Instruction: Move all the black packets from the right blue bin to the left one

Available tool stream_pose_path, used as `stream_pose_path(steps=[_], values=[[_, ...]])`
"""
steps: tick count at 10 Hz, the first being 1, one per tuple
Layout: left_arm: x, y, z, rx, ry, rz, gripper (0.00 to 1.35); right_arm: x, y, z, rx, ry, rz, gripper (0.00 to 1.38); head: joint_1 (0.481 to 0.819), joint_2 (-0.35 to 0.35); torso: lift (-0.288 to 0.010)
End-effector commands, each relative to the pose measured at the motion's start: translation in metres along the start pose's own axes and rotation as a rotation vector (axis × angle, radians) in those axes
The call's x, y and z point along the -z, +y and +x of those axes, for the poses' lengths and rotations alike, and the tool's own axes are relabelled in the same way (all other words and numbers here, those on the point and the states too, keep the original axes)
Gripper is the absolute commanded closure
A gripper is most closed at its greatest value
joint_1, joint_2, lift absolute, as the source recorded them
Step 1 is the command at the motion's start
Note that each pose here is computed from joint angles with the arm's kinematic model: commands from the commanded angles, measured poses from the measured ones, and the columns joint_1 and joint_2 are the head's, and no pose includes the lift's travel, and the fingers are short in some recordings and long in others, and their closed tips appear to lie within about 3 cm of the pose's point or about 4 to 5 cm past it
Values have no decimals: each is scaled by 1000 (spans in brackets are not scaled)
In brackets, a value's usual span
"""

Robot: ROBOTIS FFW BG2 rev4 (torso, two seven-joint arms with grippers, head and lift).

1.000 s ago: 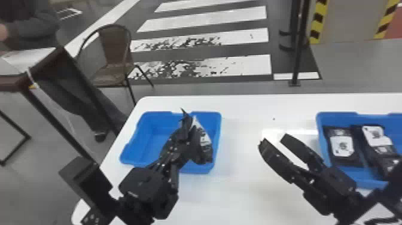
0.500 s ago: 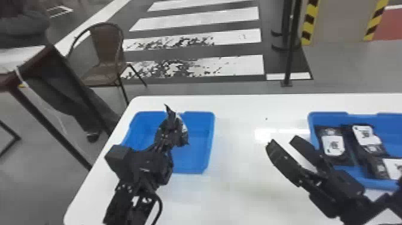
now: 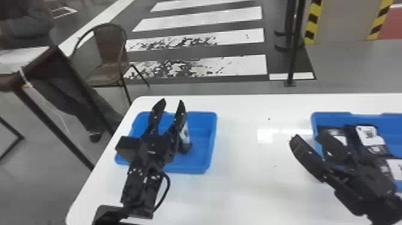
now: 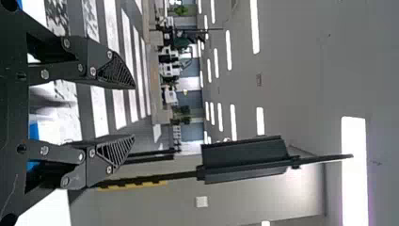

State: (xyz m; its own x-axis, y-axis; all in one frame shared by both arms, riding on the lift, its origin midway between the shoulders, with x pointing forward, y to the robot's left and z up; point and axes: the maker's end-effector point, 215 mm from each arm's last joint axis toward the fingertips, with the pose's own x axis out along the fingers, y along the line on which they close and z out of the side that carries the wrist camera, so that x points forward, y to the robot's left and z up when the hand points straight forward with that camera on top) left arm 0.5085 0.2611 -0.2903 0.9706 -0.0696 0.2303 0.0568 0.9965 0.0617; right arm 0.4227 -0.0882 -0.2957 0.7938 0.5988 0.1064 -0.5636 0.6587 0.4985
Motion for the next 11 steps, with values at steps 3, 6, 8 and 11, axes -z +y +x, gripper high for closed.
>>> stream_pose_path(steps=[3,6,8,11], values=[[-104,-15,-59,18,-147,-141,-2,-49,-66,-32,175,72,-205,199,695,157,-140],[-133,-22,-110,18,-2,-227,76,-81,-113,-73,368,167,-309,196,695,71,-140],[-125,-39,-120,66,82,-260,99,-87,-139,-93,485,260,-336,196,695,-7,-140],[-114,-46,-123,101,124,-283,108,-103,-180,-84,567,259,-370,202,695,-97,-140]])
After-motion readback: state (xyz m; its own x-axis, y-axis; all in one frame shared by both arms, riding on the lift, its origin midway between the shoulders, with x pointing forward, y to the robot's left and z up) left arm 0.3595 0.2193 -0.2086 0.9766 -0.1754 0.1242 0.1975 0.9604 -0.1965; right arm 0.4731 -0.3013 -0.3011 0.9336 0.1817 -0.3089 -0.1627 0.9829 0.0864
